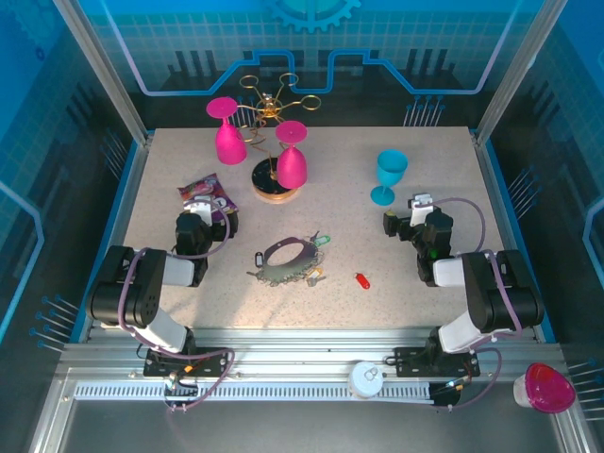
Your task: Put the keys on the keyring
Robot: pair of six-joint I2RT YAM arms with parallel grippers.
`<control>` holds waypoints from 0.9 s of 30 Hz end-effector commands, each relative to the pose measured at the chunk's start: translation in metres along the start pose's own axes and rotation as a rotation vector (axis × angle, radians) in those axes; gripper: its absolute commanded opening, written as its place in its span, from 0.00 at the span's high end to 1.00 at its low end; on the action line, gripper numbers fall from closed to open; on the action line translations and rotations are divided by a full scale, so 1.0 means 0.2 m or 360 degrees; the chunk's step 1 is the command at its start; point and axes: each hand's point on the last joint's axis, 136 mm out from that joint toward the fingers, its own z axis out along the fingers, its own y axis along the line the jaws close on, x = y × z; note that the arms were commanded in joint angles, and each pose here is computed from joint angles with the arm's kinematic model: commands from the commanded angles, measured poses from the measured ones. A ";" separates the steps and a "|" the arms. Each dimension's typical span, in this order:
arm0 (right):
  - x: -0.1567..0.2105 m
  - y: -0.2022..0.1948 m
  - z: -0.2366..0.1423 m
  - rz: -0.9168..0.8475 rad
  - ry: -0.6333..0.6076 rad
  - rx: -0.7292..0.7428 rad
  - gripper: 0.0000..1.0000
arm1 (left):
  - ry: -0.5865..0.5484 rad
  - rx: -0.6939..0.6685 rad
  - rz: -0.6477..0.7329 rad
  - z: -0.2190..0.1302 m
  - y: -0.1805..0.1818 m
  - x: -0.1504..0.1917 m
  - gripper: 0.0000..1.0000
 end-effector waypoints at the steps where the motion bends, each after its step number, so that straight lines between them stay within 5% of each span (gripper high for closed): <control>1: -0.05 0.01 0.01 -0.0033 -0.0039 0.0000 0.00 | -0.0063 0.0029 0.0000 0.00 -0.01 -0.08 0.01; 27: -0.05 0.01 0.01 -0.0033 -0.0037 -0.0002 0.00 | -0.0050 0.0052 -0.0019 0.00 -0.01 -0.07 0.01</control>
